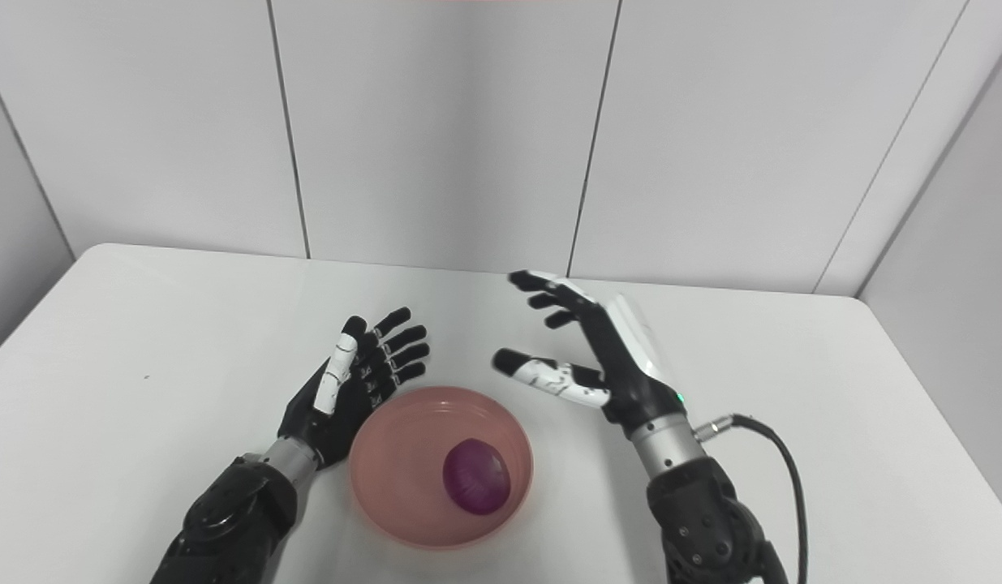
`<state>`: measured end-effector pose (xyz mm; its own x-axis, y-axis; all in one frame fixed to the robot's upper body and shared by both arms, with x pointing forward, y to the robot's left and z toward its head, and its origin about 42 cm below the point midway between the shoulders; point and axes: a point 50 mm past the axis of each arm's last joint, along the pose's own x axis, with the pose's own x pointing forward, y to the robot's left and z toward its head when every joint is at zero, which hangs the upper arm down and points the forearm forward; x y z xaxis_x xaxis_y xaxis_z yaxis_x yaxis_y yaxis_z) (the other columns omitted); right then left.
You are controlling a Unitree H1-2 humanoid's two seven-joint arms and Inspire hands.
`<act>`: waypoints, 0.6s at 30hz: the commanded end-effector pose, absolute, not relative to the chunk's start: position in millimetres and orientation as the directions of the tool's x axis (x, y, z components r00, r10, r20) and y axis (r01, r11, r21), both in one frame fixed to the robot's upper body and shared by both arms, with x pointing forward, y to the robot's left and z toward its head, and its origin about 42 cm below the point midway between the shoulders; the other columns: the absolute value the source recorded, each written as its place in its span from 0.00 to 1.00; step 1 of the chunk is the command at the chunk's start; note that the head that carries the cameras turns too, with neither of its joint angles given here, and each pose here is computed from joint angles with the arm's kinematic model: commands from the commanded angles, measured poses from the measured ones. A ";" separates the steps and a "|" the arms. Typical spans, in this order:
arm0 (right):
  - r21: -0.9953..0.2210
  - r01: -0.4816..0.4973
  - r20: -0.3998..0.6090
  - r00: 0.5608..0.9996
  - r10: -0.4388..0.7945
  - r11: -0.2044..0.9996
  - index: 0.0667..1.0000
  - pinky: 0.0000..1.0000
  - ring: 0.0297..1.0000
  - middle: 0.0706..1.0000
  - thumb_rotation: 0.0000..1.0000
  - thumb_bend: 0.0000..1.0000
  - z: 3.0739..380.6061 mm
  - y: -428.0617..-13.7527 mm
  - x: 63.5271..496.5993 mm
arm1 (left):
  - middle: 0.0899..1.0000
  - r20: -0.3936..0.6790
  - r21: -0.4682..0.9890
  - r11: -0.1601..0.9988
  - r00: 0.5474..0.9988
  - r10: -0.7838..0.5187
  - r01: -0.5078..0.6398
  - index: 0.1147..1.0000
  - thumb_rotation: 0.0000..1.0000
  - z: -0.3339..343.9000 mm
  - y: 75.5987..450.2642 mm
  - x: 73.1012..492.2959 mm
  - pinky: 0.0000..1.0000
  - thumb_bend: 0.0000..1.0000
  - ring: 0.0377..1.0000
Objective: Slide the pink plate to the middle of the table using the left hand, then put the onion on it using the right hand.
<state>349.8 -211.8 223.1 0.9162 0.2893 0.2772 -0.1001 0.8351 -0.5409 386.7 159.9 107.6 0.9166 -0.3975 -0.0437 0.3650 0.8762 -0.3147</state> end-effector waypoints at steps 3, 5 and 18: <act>-0.355 -0.116 0.320 0.917 0.237 0.927 0.85 0.72 0.79 0.83 0.91 0.85 217.6 -210.6 345.4 | 0.86 -0.271 -0.338 0.897 0.884 -0.382 0.284 0.86 0.86 56.2 170.5 360.5 0.89 0.83 0.87; -0.266 -0.132 0.284 0.936 0.209 0.955 0.87 0.78 0.83 0.85 0.94 0.83 202.0 -208.3 341.9 | 0.87 -0.269 -0.337 0.897 0.884 -0.382 0.286 0.86 0.86 56.9 171.7 360.4 0.90 0.82 0.88; 0.166 -0.187 -0.023 0.981 0.194 0.968 0.96 0.99 0.96 0.96 0.99 0.91 116.2 -187.7 334.8 | 0.87 -0.263 -0.307 0.906 0.890 -0.374 0.290 0.87 0.88 60.2 173.7 358.2 0.87 0.81 0.87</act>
<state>331.7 -191.6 121.5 0.9850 0.1726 0.0075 -0.1720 0.9755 0.1368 385.1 163.9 107.5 0.9158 -0.3992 -0.0450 0.3688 0.8798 -0.3000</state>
